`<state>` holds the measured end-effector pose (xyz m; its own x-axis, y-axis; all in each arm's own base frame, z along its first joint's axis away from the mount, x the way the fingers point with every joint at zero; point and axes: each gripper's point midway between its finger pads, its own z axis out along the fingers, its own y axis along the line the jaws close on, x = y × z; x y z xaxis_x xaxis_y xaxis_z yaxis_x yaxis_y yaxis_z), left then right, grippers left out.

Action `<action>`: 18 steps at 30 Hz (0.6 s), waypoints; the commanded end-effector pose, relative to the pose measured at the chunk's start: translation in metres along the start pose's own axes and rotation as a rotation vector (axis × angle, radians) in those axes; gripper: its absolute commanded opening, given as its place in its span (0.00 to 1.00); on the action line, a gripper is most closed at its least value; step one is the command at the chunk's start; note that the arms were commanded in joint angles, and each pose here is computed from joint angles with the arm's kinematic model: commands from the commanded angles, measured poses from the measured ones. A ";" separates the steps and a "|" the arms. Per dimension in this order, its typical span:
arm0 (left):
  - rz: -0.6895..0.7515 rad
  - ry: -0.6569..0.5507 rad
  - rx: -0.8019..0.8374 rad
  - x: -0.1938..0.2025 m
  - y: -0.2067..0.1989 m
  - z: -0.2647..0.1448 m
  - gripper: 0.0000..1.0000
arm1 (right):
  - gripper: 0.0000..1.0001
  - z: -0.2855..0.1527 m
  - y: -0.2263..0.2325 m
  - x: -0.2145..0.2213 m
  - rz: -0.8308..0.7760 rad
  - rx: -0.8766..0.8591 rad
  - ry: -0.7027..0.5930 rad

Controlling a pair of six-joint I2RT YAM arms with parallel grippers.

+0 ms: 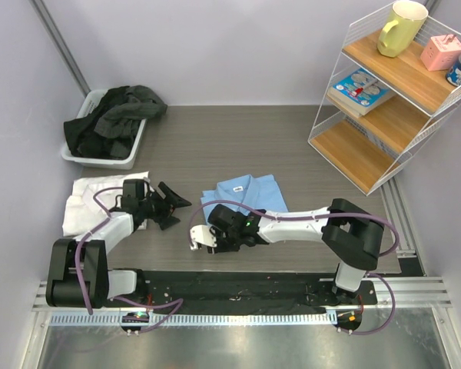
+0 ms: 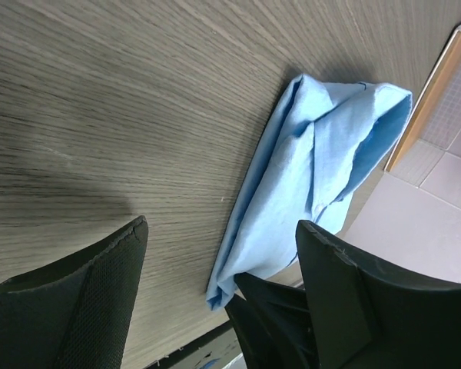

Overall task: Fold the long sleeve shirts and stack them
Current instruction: Neatly place the folded shirt to the corner

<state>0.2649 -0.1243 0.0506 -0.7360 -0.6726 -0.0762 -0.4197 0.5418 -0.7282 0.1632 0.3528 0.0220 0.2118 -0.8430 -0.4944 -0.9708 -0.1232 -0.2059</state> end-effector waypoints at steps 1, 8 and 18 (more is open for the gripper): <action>0.018 -0.035 0.036 -0.006 -0.009 -0.004 0.78 | 0.34 0.009 -0.016 -0.005 -0.038 0.083 -0.022; 0.084 -0.018 0.115 0.005 -0.030 0.002 0.80 | 0.01 -0.023 -0.064 -0.028 0.054 0.127 -0.104; 0.083 0.003 0.258 0.012 -0.077 0.021 1.00 | 0.01 -0.042 -0.081 -0.049 0.101 0.100 -0.154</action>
<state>0.2737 -0.1649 0.0672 -0.7728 -0.6251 -0.1096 -0.2948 0.5065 -0.8103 0.2344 0.3668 0.0721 0.1180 -0.7999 -0.5885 -0.9693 0.0360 -0.2433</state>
